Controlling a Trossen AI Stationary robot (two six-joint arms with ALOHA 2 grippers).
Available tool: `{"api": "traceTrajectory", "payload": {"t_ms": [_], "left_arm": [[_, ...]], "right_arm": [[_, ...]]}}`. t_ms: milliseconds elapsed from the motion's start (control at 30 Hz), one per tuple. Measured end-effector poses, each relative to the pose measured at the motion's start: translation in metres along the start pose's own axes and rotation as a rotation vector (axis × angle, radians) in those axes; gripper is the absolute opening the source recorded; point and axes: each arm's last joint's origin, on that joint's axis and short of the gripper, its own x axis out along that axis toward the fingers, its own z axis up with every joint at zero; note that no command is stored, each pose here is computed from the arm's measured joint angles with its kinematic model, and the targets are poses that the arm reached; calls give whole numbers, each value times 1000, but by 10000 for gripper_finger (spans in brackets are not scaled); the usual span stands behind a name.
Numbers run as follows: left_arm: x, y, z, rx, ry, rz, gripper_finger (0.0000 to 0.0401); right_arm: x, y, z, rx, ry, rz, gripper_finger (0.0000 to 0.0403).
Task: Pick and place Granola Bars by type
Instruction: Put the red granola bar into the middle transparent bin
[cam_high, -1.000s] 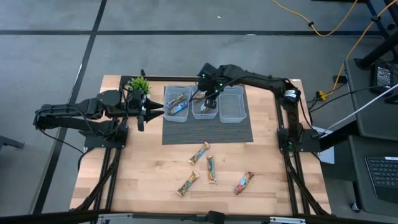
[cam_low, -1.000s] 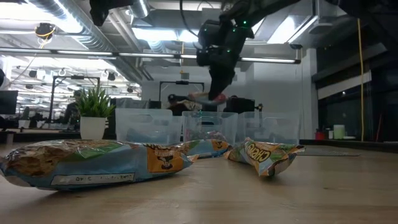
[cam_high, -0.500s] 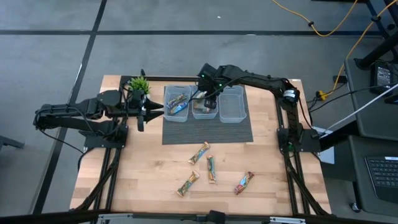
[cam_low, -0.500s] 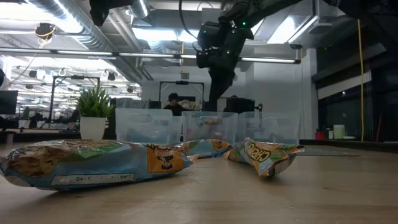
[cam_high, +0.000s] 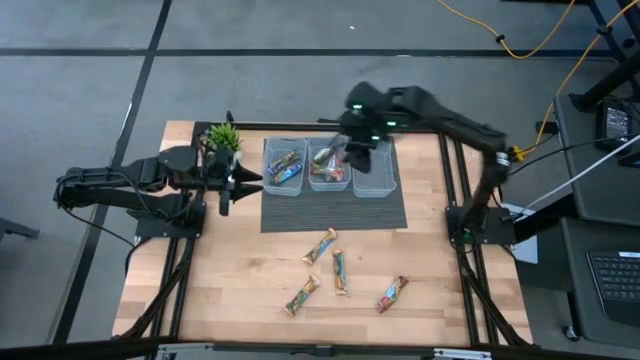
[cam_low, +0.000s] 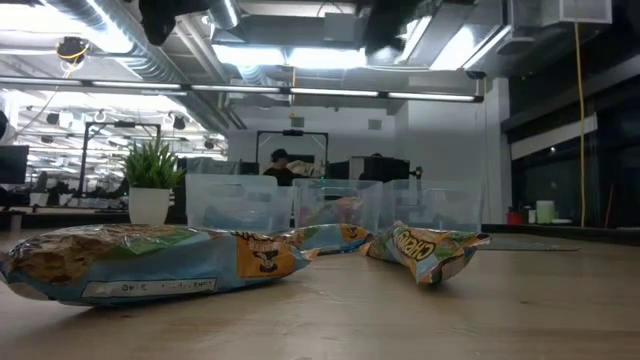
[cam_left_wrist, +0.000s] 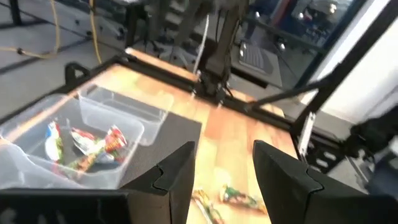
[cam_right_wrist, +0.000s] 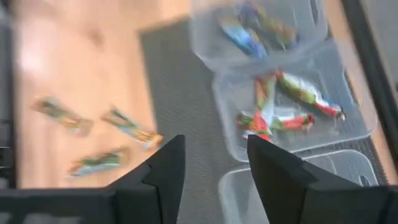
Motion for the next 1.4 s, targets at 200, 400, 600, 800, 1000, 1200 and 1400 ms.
{"api": "traceTrajectory", "payload": {"t_ms": [200,400,600,800,1000,1200,1400], "left_arm": [[0,2,-5,0,51,11,155],[0,1,-4,24,48,9,155],[0,1,-4,24,46,7,155],[0,1,-4,13,50,-4,155],[0,1,-4,17,54,-13,155],[0,1,-5,31,55,-17,155],[0,1,-4,44,55,-17,155]], "right_arm": [[-105,62,-33,-111,-288,7,163],[-173,99,-75,-144,-499,-14,165],[-189,133,-98,-161,-492,209,165],[-174,188,-117,-194,-306,377,165],[-144,234,-130,-257,-162,334,165],[-98,266,-143,-264,98,194,165],[-37,291,-164,-366,322,93,165]]}}
